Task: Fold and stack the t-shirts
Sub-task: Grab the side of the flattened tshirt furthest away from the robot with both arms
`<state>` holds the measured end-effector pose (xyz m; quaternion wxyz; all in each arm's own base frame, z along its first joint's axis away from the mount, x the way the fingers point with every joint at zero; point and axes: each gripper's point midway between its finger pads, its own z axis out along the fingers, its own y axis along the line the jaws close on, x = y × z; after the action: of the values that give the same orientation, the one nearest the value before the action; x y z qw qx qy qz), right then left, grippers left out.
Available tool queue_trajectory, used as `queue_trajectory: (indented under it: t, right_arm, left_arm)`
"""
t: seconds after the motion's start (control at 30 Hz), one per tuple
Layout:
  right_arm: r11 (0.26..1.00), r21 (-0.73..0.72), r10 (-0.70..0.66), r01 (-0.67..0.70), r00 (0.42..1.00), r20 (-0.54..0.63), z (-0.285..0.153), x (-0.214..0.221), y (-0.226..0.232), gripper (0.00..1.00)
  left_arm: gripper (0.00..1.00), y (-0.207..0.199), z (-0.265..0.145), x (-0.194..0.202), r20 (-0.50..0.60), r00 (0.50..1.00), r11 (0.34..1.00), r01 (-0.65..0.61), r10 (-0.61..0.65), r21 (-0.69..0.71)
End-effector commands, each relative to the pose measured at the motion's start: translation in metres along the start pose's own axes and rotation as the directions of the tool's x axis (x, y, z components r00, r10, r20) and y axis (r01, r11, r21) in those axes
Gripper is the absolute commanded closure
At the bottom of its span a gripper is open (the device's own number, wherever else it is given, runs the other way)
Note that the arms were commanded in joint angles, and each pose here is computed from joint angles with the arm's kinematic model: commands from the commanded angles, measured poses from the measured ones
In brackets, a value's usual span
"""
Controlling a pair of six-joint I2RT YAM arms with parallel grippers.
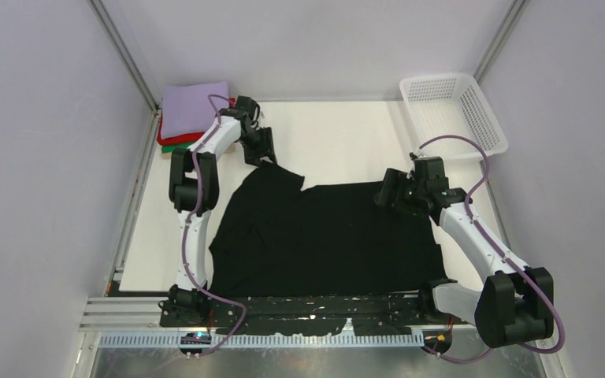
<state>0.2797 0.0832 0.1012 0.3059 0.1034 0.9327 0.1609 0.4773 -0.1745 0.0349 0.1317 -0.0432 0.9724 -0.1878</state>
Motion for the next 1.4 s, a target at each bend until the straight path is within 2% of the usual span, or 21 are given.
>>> queue_trajectory:
  t: [0.0,0.13,0.2,0.27,0.3,0.33,0.53,0.67,0.9,1.13,1.37]
  right_arm:
    - [1.0,0.002,-0.023,0.023,0.998,0.055,-0.005,-0.011,-0.001,0.05]
    - [1.0,0.023,-0.023,0.021,0.998,0.053,-0.007,-0.01,-0.005,0.05]
    - [0.999,0.031,-0.024,0.022,0.998,0.056,-0.008,-0.01,-0.006,0.05]
    - [0.999,0.038,-0.024,0.022,0.998,0.062,-0.009,-0.011,-0.008,0.04]
    - [0.999,0.041,-0.025,0.023,0.998,0.064,-0.01,-0.011,-0.008,0.04]
    - [0.999,0.043,-0.024,0.021,0.998,0.066,-0.01,-0.012,-0.009,0.05]
    - [0.998,0.06,-0.032,0.028,0.997,0.073,-0.011,-0.014,-0.012,0.05]
    - [0.992,0.119,-0.058,0.047,0.994,0.093,-0.013,-0.02,-0.022,0.05]
    - [0.951,0.309,-0.062,0.007,0.984,0.169,-0.01,-0.062,-0.045,0.04]
    - [0.903,0.419,0.002,-0.093,0.977,0.213,0.025,-0.104,-0.055,0.05]
    - [0.838,0.534,0.02,-0.11,0.985,0.171,0.063,-0.12,-0.067,0.05]
  left_arm:
    - [0.53,0.001,-0.009,0.005,-0.012,1.0,0.999,-0.014,0.013,-0.039]
    - [0.72,0.002,-0.009,0.004,-0.014,1.0,0.998,-0.028,0.028,-0.053]
    - [0.76,0.002,-0.009,0.003,-0.014,0.999,0.998,-0.035,0.034,-0.053]
    - [0.87,0.002,-0.009,0.002,-0.018,0.999,0.998,-0.041,0.04,-0.053]
    - [0.97,0.002,-0.01,0.002,-0.021,0.999,0.998,-0.043,0.042,-0.052]
    - [1.0,0.002,-0.009,0.002,-0.022,0.999,0.998,-0.045,0.044,-0.051]
    - [1.0,-0.005,-0.012,0.003,-0.017,0.997,0.997,-0.078,0.078,-0.013]
    - [1.0,-0.018,-0.03,0.001,0.058,0.994,0.995,-0.097,0.095,0.032]
    - [1.0,-0.036,-0.066,0.017,0.182,0.972,0.979,-0.172,0.15,0.111]
    - [1.0,-0.041,-0.076,0.059,0.184,0.961,0.954,-0.241,0.208,0.18]
    - [1.0,-0.042,-0.087,0.085,0.185,0.959,0.947,-0.252,0.216,0.201]
